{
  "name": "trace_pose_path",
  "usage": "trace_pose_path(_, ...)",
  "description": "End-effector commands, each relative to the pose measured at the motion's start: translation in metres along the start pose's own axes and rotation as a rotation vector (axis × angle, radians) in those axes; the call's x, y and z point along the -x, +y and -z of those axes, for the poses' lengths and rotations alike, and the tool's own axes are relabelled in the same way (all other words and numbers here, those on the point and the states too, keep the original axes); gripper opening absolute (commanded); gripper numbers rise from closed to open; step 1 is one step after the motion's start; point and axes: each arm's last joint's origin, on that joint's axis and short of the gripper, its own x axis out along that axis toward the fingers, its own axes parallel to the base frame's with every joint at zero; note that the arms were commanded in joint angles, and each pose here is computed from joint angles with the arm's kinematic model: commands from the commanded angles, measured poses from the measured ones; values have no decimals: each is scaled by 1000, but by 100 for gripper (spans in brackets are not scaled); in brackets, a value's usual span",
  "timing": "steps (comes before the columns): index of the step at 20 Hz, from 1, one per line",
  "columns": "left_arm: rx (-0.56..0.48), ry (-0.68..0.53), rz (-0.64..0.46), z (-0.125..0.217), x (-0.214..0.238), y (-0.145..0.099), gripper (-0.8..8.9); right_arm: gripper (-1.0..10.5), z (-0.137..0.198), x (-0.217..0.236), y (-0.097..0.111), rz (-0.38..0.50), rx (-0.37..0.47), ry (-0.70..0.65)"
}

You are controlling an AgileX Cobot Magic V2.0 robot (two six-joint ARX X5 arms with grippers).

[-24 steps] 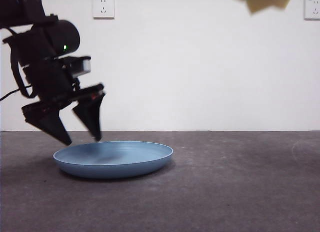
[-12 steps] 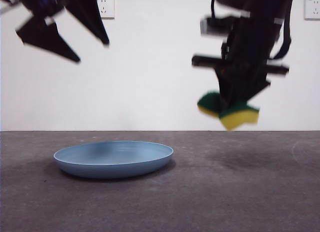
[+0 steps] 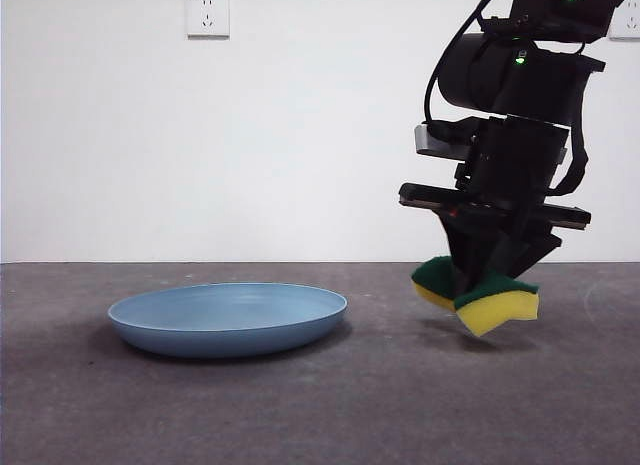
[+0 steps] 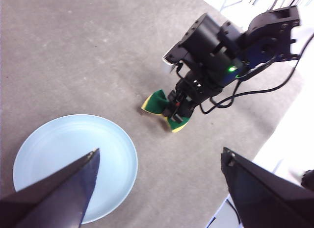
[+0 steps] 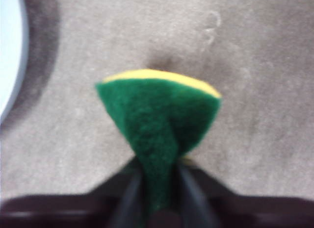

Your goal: Pick up the plate,pick up the cloth,clean the plate with the cloth

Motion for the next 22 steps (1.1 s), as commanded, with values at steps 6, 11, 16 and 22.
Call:
trace_pose_path(6,17,21,4,3,2,-2,408,388,3,-4,0,5,-10,16)
trace_pose_path(11,13,20,-3,3,2,-2,408,387,2,0,-1,33,-9,1)
trace_pose_path(16,8,10,-78,2,2,1,408,376,1,41,0,20,-3,-96)
trace_pose_path(22,4,12,-206,2,3,4,235,78,20,116,2,0,-8,-216)
